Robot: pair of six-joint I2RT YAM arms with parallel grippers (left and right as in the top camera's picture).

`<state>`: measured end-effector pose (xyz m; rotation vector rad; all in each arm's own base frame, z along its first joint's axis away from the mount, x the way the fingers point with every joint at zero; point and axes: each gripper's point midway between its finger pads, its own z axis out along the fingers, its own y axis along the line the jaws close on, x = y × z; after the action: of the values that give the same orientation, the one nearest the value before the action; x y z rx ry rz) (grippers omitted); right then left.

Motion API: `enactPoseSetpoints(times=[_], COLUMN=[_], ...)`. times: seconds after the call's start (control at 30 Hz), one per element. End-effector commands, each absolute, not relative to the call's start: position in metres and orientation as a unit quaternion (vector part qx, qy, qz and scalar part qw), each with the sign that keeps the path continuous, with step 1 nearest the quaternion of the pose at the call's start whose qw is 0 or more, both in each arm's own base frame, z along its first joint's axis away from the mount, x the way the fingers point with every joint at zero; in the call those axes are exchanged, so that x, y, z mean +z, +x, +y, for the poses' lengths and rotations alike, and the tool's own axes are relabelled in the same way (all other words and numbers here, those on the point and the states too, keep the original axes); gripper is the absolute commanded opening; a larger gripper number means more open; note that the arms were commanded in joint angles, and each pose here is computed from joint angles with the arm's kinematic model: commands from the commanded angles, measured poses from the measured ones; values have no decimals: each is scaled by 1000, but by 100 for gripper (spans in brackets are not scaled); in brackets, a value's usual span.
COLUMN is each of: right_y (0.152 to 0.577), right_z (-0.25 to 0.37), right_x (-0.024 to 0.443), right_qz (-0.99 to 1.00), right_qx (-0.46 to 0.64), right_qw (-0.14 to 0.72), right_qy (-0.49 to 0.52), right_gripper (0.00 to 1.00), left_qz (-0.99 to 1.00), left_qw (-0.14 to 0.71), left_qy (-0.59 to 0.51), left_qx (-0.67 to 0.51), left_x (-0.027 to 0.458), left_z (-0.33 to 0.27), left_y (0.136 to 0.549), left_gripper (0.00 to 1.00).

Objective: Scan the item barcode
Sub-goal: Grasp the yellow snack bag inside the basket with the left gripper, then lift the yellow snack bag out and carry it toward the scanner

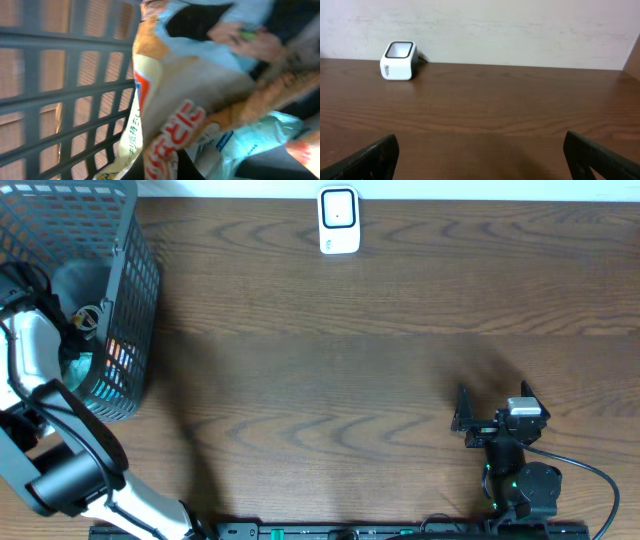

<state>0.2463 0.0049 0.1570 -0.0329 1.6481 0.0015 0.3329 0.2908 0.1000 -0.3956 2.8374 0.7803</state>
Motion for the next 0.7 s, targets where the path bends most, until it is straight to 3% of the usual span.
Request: enactPoseSetpoints(times=[0.0, 0.2, 0.37, 0.5, 0.67], right_y=[246, 246, 246, 246, 246], right_z=[6, 6, 6, 6, 6], right_x=[156, 156, 156, 156, 156], right_qz=[733, 733, 733, 733, 733], right_qx=[-3, -3, -3, -3, -3], right_qw=[680, 680, 679, 680, 680], right_qy=[-20, -20, -20, -20, -20], right_gripper=[99, 99, 99, 99, 99], left_qz=[943, 911, 839, 760, 685], left_qw=[148, 286, 484, 604, 698], left_qy=[-161, -212, -215, -223, -208], left_qx=[252, 206, 125, 94, 22], left_x=[138, 204, 312, 397, 470], left_z=[283, 263, 228, 203, 148], left_y=[337, 355, 377, 369, 357], left_gripper=[7, 7, 8, 7, 7])
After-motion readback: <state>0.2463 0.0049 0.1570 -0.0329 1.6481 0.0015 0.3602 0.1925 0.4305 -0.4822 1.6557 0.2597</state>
